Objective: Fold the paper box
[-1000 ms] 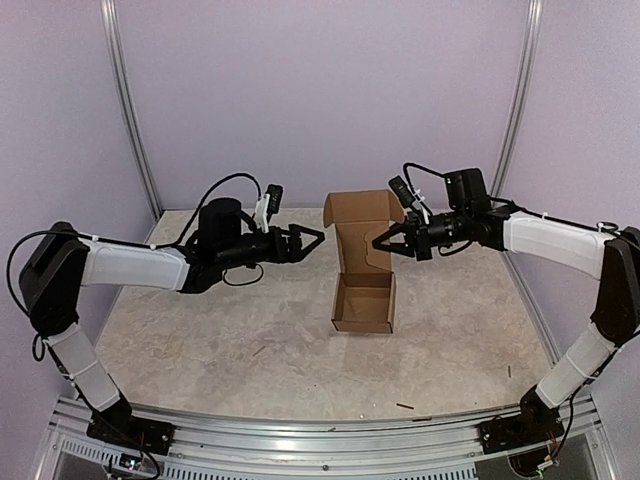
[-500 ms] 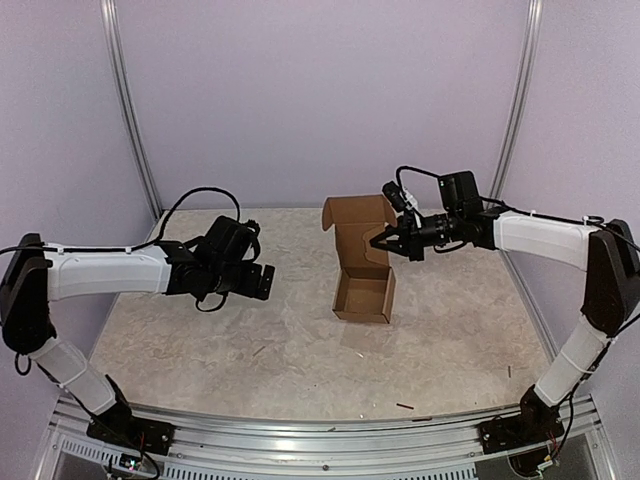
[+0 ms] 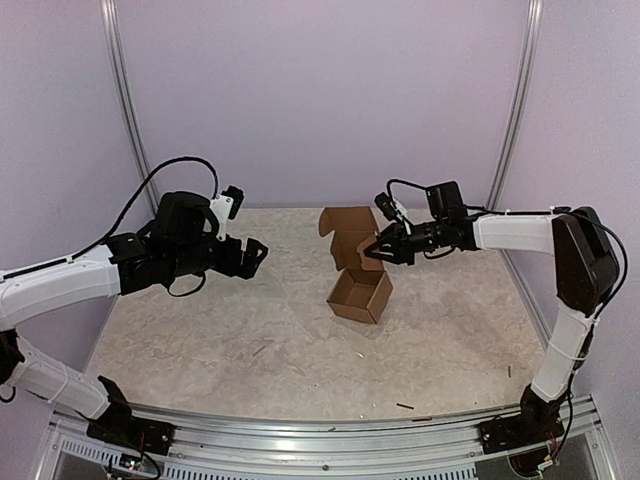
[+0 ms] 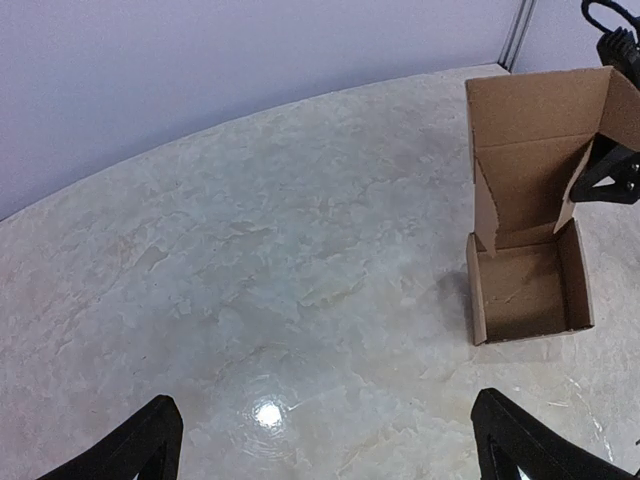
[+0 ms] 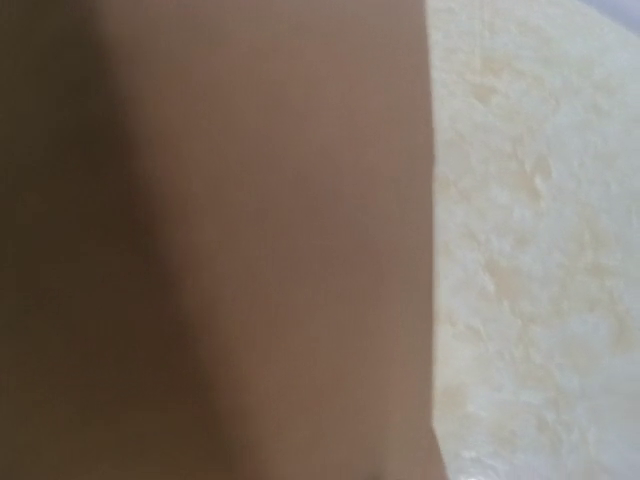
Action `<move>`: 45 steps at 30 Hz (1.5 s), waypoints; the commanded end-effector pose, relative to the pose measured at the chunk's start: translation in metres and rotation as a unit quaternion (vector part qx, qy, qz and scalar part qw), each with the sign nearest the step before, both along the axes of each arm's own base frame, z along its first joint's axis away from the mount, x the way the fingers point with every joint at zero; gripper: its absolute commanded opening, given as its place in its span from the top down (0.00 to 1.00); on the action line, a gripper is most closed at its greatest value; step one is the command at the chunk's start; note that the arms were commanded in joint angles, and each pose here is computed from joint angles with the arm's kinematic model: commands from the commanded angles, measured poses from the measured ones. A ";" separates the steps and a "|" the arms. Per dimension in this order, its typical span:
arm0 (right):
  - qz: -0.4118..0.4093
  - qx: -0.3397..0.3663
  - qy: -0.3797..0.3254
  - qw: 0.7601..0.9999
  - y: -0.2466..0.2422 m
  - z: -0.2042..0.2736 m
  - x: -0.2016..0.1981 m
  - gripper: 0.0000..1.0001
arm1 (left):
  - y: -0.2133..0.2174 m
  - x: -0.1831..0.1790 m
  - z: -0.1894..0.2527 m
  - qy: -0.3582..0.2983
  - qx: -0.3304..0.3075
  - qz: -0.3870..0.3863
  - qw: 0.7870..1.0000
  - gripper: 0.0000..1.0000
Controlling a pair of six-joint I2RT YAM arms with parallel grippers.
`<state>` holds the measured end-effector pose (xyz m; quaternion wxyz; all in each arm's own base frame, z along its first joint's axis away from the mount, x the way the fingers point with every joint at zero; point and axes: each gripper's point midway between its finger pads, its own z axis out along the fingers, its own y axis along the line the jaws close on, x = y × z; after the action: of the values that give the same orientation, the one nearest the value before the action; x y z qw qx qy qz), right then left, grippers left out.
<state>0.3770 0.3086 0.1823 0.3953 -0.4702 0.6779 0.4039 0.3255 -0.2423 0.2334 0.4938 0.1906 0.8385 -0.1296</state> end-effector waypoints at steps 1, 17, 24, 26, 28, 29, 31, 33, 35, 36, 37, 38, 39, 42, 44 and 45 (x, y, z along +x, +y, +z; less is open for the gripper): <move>-0.002 0.003 0.012 1.000 -0.006 -0.007 0.016 0.69 | -0.010 0.008 0.003 -0.017 0.000 -0.018 1.000 0.01; -0.077 -0.109 -0.021 0.991 -0.102 0.060 0.016 0.32 | -0.029 0.029 -0.026 -0.055 -0.095 0.052 0.993 0.01; -0.102 -0.111 -0.042 0.988 -0.092 0.089 0.057 0.16 | -0.084 0.029 -0.032 -0.063 -0.117 -0.049 0.990 0.01; -0.100 -0.120 -0.034 0.987 -0.084 0.083 0.066 0.18 | -0.091 0.030 -0.040 -0.047 -0.121 -0.061 0.990 0.01; -0.082 -0.135 -0.020 0.987 -0.071 0.077 0.067 0.20 | -0.096 0.030 -0.047 -0.029 -0.128 -0.072 0.989 0.01; -0.074 -0.142 -0.018 0.987 -0.065 0.077 0.067 0.22 | -0.096 0.031 -0.049 -0.021 -0.128 -0.074 0.989 0.01; -0.066 -0.158 -0.025 0.985 -0.055 0.076 0.063 0.23 | -0.095 0.033 -0.053 -0.006 -0.125 -0.070 0.990 0.01; -0.059 -0.181 -0.029 0.981 -0.048 0.069 0.057 0.24 | -0.094 0.035 -0.055 0.004 -0.120 -0.067 0.990 0.01; -0.059 -0.205 -0.028 0.977 -0.044 0.062 0.054 0.27 | -0.091 0.037 -0.059 0.010 -0.113 -0.061 0.992 0.01; -0.059 -0.211 -0.027 0.975 -0.043 0.061 0.052 0.29 | -0.090 0.038 -0.060 0.012 -0.111 -0.059 0.992 0.01; -0.062 -0.216 -0.027 0.974 -0.043 0.059 0.051 0.31 | -0.089 0.037 -0.061 0.013 -0.110 -0.059 0.992 0.01; -0.064 -0.221 -0.029 0.973 -0.043 0.058 0.050 0.34 | -0.089 0.037 -0.060 0.012 -0.109 -0.060 0.992 0.01; -0.068 -0.226 -0.029 0.971 -0.043 0.057 0.050 0.36 | -0.089 0.038 -0.060 0.011 -0.108 -0.059 0.992 0.01; -0.069 -0.243 -0.027 0.967 -0.043 0.051 0.048 0.49 | -0.090 0.041 -0.062 0.011 -0.102 -0.057 0.993 0.01; -0.066 -0.255 -0.026 0.964 -0.041 0.046 0.045 0.58 | -0.090 0.043 -0.067 0.017 -0.097 -0.052 0.994 0.01; -0.064 -0.259 -0.027 0.963 -0.038 0.044 0.044 0.62 | -0.091 0.044 -0.070 0.021 -0.097 -0.049 0.994 0.01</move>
<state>0.4257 0.2726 0.2275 0.3163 -0.5167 0.7687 0.2048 0.3640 -0.3304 0.1746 0.5014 0.1831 0.8091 -0.2460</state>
